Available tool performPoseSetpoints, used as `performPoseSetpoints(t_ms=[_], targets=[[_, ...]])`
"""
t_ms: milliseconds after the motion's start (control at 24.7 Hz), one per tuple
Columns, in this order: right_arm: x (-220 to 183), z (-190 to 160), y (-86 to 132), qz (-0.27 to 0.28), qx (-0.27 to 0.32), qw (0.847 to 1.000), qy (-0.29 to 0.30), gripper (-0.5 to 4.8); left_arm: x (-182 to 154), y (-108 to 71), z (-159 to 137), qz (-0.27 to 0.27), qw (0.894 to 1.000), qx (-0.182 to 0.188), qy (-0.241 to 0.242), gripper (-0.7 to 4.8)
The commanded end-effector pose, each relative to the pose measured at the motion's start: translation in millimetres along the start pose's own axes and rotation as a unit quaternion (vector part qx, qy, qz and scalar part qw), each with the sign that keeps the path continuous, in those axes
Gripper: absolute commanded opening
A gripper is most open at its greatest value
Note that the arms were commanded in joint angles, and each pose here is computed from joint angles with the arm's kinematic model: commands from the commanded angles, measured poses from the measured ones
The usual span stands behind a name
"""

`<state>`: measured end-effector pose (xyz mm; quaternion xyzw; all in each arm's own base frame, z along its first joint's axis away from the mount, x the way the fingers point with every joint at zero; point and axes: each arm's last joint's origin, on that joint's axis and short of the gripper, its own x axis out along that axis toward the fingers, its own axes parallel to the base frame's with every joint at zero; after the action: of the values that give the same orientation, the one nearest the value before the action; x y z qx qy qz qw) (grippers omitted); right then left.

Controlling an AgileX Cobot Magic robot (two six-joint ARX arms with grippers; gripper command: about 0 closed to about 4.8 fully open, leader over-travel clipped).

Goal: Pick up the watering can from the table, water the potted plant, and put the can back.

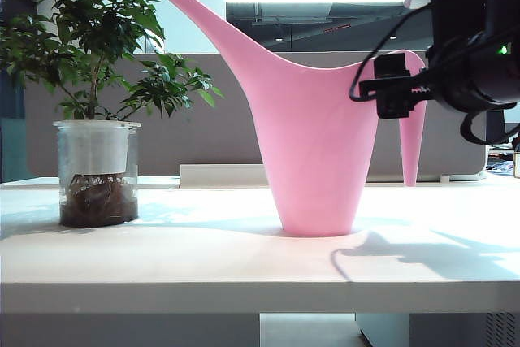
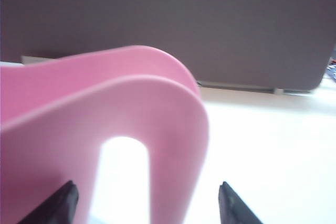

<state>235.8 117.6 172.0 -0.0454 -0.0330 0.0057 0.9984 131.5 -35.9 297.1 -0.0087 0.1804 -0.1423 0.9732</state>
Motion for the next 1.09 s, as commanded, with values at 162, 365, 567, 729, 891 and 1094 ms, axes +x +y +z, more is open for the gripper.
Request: performPoseSetpoints(t_ms=[162, 365, 567, 729, 891, 1094], targets=[[8, -2, -15, -0.017, -0.005, 1.0, 0.007, 3.69, -1, -0.4, 3, -0.002, 1.0, 0.002, -0.009, -0.05], [17, -6, -31, 0.047, -0.01, 0.999, 0.009, 3.68, -1, -0.4, 3, -0.002, 1.0, 0.002, -0.009, -0.05], [22, -10, -43, 0.055, -0.015, 0.998, 0.023, 3.68, -1, -0.4, 3, -0.002, 1.0, 0.002, -0.009, -0.05], [37, -8, -45, 0.088, -0.016, 0.996, 0.03, 3.68, -1, -0.4, 3, -0.002, 1.0, 0.002, -0.009, -0.05], [57, -9, -39, 0.108, -0.016, 0.993, 0.035, 3.68, -1, -0.4, 3, -0.002, 1.0, 0.002, -0.009, -0.05], [72, -7, -35, 0.107, -0.016, 0.994, 0.031, 1.18, -1, -0.3, 3, -0.002, 1.0, 0.002, -0.009, -0.05]])
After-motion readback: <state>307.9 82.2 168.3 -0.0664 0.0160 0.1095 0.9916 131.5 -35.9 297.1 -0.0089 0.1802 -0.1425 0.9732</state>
